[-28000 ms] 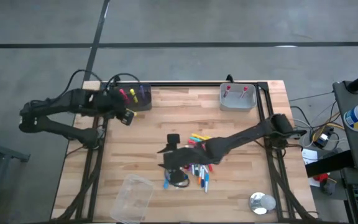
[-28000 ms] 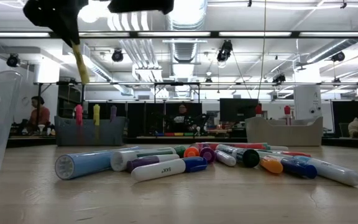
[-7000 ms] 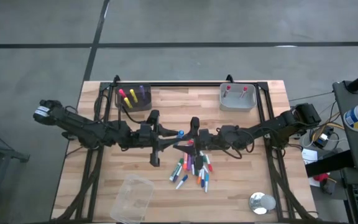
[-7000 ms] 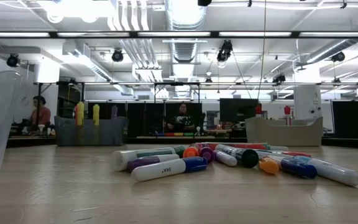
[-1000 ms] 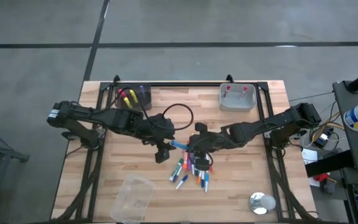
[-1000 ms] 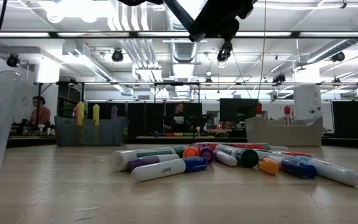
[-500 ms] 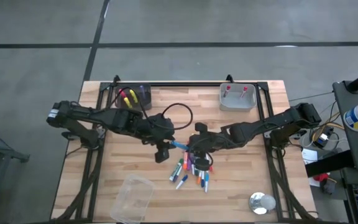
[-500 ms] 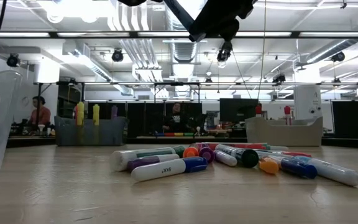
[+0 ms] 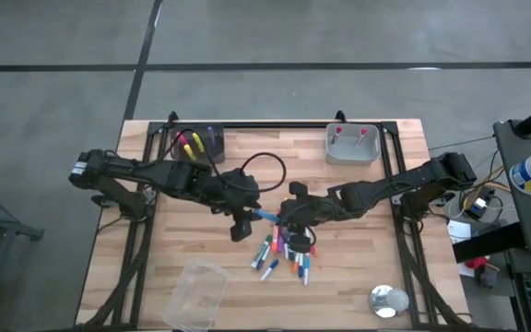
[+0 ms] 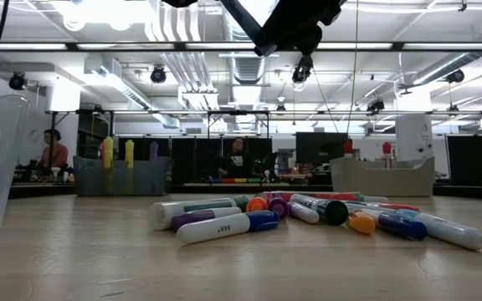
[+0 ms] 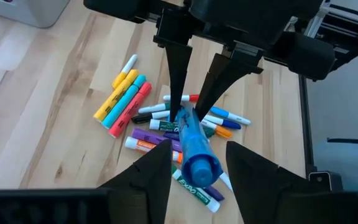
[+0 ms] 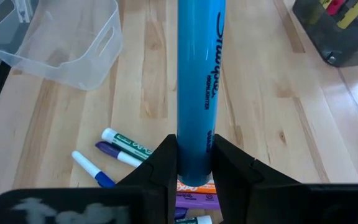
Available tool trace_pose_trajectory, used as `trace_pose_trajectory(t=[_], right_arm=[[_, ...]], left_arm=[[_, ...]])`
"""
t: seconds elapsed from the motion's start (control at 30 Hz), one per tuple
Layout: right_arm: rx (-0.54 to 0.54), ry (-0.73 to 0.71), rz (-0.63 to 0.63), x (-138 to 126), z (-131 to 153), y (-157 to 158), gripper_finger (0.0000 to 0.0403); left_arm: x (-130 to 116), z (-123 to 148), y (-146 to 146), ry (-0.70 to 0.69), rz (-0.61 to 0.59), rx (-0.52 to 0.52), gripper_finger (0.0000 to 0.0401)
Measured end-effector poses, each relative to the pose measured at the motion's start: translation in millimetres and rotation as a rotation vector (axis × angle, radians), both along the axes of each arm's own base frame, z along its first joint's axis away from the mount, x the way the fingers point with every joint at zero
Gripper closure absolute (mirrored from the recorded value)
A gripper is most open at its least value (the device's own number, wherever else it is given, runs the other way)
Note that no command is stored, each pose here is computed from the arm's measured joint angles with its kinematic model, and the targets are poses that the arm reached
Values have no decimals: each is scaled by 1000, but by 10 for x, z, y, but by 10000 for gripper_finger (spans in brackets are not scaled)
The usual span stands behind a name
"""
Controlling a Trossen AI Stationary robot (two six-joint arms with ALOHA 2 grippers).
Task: Pick & Place Markers
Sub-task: Put the blue highlighter pen into the black bin
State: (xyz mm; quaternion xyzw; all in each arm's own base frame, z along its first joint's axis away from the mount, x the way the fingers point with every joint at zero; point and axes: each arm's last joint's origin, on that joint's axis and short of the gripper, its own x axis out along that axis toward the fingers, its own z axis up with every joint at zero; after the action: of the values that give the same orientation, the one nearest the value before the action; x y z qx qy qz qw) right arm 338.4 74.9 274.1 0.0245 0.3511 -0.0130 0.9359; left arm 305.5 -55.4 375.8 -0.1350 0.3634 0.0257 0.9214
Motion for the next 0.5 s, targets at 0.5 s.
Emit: trace_pose_trajectory(t=[0.5], right_arm=[[0,-2,0,1,1,0,328]], left_arm=[[-9,-9,0,14,-3,-2,280]])
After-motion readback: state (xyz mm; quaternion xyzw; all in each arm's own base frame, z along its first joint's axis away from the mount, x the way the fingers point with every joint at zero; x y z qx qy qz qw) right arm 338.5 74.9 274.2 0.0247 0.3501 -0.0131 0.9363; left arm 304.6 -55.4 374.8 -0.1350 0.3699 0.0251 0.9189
